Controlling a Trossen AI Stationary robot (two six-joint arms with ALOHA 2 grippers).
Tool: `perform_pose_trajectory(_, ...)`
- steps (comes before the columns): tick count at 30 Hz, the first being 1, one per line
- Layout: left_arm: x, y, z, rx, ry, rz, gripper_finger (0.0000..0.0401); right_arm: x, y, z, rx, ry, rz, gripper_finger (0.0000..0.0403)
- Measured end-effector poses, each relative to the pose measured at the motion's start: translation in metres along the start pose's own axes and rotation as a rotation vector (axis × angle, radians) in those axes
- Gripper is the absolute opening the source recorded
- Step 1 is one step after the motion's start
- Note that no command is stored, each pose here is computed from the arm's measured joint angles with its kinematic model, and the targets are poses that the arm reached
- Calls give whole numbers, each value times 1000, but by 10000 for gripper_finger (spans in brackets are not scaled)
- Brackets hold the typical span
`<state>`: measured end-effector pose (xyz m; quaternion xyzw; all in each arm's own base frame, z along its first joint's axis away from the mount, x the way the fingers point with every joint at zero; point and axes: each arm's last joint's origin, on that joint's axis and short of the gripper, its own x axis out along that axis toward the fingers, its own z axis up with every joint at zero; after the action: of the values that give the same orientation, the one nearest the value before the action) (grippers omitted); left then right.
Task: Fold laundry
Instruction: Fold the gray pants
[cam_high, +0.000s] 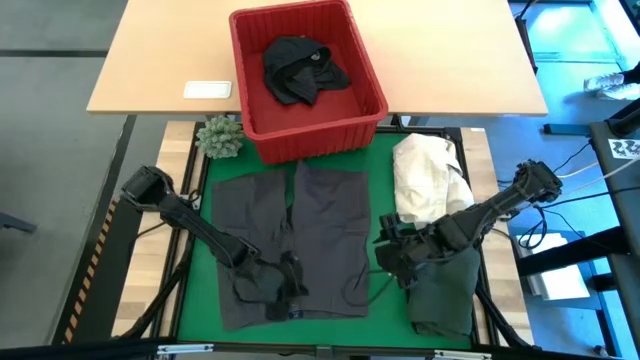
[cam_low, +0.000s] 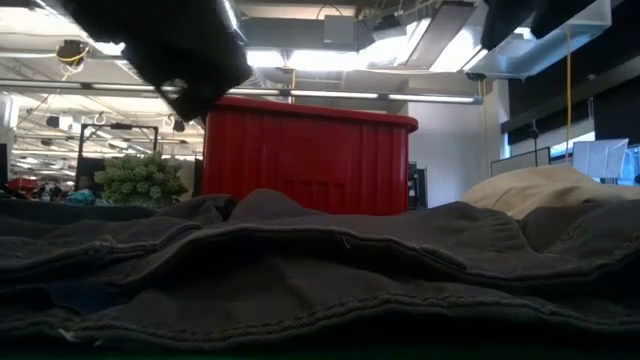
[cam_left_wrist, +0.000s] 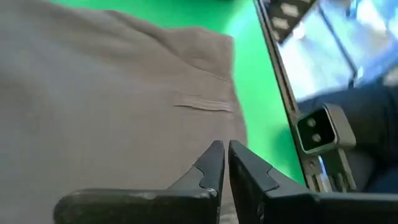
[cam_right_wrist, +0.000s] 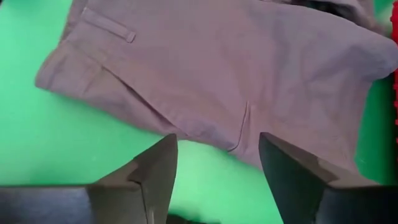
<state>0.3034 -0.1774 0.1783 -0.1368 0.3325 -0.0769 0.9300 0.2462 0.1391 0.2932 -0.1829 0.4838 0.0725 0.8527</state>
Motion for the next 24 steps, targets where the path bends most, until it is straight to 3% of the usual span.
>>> perform_pose_trajectory(5,28,-17,14,87,157,30,6,4,-8,2,4,-5,-14,225)
perform_pose_trajectory(9,46,-25,26,107,195,34,15,6,-12,3,11,-1,-20,218)
perform_pose_trajectory(14,63,-31,33,125,223,-1,60,6,-13,3,6,-7,-23,217)
perform_pose_trajectory(19,67,-26,26,152,343,113,116,6,-13,3,6,-8,-22,216)
perform_pose_trajectory(24,67,-27,31,161,290,149,156,19,-12,-7,-4,35,-25,216)
